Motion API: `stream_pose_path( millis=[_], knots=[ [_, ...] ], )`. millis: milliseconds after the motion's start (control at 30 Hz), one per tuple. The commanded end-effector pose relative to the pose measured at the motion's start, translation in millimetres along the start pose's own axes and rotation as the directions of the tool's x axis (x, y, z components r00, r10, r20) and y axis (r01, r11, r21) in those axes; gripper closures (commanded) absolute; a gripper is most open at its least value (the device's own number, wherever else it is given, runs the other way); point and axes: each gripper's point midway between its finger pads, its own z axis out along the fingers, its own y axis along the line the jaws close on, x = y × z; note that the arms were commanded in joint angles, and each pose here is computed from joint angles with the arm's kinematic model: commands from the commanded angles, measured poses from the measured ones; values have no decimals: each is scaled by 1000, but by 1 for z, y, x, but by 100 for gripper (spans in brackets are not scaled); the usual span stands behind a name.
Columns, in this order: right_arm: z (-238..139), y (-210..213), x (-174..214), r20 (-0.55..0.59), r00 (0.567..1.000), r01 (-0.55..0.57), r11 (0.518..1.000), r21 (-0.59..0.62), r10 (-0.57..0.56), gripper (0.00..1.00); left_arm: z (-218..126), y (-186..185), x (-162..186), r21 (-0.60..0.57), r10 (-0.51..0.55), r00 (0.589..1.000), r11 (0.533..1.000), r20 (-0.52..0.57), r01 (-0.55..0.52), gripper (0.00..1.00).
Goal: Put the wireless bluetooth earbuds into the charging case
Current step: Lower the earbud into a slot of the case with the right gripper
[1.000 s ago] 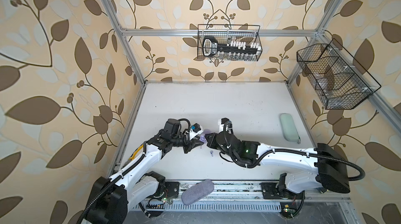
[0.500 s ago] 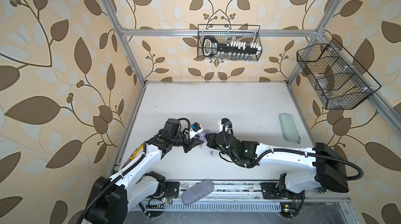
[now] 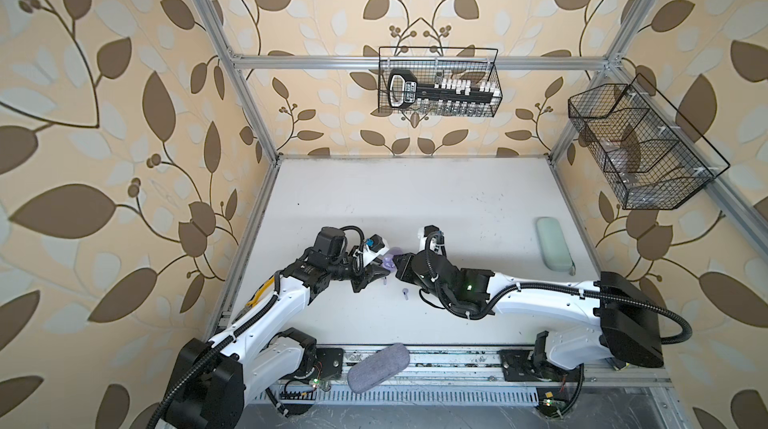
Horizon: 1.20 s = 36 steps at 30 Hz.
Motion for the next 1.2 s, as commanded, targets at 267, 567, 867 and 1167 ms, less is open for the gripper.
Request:
stream_pose_path(
  millis=[267, 567, 867, 1167],
  knots=[
    [6, 12, 7, -31, 1000, -2, 1000, -21, 2, 95, -1, -2, -9, 1, 29, 999, 1000, 28, -29, 95],
    [6, 7, 16, -53, 999, 7, 1000, -3, -7, 95, -1, -1, -8, 1, 26, 999, 1000, 27, -26, 95],
    [10, 7, 24, -77, 997, 18, 1000, 10, -17, 94, -1, -1, -9, -1, 30, 999, 1000, 29, -30, 95],
    [10, 5, 24, -75, 997, 28, 999, 23, -26, 91, -1, -1, -9, 0, 29, 999, 1000, 28, -29, 95]
  ],
)
